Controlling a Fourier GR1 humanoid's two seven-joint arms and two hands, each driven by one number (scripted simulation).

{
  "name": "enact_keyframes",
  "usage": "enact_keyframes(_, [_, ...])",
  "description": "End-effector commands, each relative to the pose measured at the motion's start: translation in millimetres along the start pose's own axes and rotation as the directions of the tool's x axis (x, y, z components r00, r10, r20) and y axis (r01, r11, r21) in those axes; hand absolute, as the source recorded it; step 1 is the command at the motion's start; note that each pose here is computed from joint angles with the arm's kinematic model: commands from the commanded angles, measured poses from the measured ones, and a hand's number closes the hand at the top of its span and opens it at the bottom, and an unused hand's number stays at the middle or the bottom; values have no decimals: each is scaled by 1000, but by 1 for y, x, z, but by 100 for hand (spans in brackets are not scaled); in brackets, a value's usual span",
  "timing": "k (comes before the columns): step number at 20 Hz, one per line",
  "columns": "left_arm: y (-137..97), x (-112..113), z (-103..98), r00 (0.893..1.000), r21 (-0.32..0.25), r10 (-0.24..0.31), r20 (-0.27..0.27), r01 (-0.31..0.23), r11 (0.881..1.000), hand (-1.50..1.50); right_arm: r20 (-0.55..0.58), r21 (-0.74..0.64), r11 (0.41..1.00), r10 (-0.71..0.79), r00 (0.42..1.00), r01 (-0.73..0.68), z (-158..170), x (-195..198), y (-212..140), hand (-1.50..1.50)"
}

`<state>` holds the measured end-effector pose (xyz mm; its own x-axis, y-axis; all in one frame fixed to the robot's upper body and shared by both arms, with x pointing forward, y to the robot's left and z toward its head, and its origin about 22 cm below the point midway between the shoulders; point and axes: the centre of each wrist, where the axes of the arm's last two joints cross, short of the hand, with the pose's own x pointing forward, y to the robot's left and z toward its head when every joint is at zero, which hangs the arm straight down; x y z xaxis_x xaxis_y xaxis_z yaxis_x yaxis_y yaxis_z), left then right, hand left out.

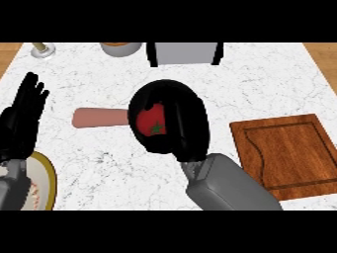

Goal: Pick the tomato from the cutting board and place it in the pot

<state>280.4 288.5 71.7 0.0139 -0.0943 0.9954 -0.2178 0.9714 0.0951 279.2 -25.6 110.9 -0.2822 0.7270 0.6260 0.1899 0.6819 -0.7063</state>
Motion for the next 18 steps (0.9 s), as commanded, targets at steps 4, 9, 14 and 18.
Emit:
enact_keyframes(4, [-3,12,-4,999,-26,0,37,1,1000,0,-160,-172,985,6,987,-34,14,75,-26,150])
enact_keyframes(9, [-18,6,-2,999,-62,26,46,-23,998,0,-251,-191,981,-6,968,-44,10,84,-27,150])
enact_keyframes(14, [-12,20,-12,998,-57,22,53,-19,998,0,-243,-243,962,62,968,-123,-12,62,-15,150])
enact_keyframes(18, [-10,2,-3,999,-52,16,39,-14,999,0,-325,-230,863,368,871,-450,-38,41,-9,150])
